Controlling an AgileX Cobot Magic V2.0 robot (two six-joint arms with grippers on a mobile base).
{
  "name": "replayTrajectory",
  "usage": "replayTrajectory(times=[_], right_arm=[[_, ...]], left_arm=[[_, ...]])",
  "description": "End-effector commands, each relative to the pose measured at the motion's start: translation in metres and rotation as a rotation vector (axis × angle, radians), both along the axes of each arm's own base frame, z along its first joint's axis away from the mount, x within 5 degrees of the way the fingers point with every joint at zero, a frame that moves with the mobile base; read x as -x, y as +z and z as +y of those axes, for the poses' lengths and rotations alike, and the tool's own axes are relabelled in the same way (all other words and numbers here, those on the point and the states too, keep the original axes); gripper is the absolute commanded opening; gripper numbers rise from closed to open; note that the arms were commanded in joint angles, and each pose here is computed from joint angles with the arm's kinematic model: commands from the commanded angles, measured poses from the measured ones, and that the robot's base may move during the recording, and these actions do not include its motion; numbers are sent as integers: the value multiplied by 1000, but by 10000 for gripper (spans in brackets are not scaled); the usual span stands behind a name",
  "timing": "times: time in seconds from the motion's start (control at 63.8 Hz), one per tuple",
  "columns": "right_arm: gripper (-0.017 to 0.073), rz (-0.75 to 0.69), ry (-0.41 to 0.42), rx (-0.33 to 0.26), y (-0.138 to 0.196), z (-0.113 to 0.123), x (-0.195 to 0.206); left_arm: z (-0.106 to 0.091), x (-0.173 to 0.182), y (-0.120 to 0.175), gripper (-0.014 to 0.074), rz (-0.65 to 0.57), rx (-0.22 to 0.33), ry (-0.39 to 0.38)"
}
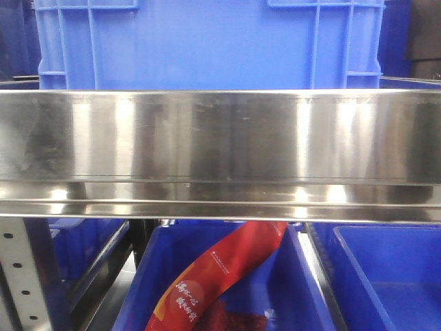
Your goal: Grab block from conveyor and place in blue bin
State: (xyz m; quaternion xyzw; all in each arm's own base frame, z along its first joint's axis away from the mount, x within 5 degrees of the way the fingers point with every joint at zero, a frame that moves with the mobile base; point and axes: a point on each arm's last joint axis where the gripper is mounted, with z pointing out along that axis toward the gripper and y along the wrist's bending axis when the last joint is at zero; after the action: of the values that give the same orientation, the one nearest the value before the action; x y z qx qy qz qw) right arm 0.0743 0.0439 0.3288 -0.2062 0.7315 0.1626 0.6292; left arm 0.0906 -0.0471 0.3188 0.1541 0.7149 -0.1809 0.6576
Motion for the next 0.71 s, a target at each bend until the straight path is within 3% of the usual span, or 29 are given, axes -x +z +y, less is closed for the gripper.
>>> replayTrajectory(times=[0.0, 0.486, 0.611, 0.69], right_arm=[[-155, -32, -9, -3, 2, -1, 0], [-155, -32, -9, -3, 2, -1, 0], [-155, -32, -9, -3, 2, -1, 0], [-155, -32, -9, -3, 2, -1, 0]], left_arm=[[0, 1, 2, -111, -22, 15, -2], [1, 2, 3, -111, -35, 11, -2], [12, 9, 0, -111, -104, -61, 77], [21, 13, -10, -111, -111, -61, 154]])
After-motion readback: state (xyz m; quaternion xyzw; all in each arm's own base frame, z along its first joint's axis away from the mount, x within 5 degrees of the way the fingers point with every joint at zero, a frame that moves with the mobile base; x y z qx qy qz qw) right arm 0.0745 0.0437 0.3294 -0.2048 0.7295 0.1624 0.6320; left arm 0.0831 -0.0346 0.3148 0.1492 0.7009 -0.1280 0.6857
